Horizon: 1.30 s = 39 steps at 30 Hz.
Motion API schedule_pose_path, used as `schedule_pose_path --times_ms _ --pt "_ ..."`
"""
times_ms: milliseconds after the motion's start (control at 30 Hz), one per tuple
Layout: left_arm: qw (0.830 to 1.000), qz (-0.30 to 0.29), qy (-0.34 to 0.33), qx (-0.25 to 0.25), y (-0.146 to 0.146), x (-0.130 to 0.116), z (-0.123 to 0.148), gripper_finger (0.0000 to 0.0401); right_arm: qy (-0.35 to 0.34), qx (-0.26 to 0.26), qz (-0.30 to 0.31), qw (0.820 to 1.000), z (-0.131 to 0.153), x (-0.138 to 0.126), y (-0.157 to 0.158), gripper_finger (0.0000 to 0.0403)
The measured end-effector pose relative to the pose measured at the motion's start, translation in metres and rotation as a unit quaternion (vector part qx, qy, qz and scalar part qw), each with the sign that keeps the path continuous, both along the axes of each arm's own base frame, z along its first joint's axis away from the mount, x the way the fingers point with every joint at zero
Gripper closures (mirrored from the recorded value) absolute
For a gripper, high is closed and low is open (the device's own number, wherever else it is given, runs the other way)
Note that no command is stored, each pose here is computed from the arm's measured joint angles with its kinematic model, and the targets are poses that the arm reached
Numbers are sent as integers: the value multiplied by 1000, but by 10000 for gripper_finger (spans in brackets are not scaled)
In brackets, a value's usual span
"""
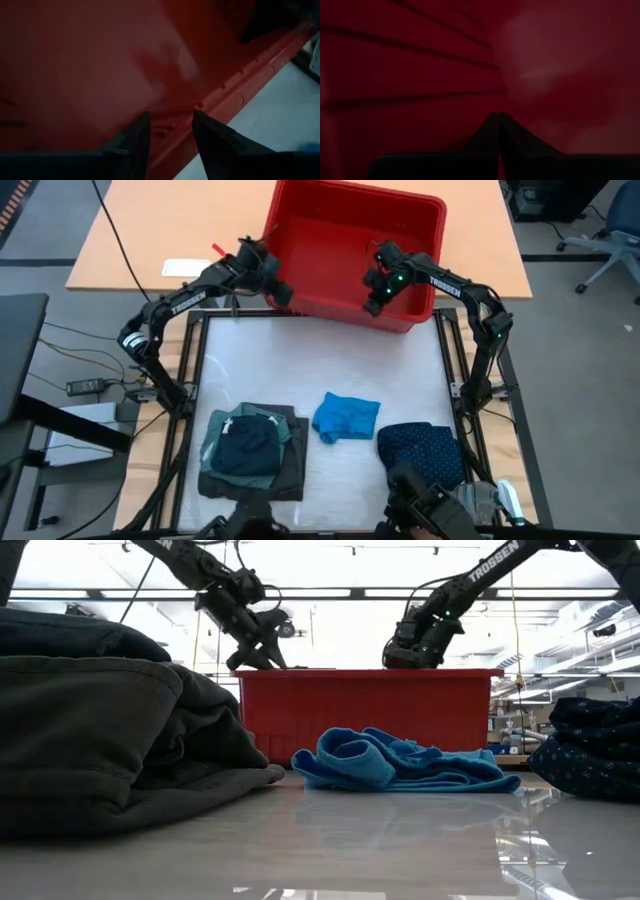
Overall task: Fold laundry
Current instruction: Adjust the red bin
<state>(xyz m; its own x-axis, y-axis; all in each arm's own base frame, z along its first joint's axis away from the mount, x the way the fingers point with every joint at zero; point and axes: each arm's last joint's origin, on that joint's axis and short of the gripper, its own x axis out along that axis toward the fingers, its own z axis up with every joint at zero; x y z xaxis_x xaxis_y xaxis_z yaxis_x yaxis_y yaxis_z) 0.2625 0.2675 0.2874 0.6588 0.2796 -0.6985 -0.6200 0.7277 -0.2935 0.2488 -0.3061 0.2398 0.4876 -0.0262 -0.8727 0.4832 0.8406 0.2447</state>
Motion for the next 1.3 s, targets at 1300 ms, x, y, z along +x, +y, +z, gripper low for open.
schedule_pose_path --times_ms 1300 --pt "999 13 2 -35 -26 22 57 248 -91 -115 -53 988 67 -11 -38 393"
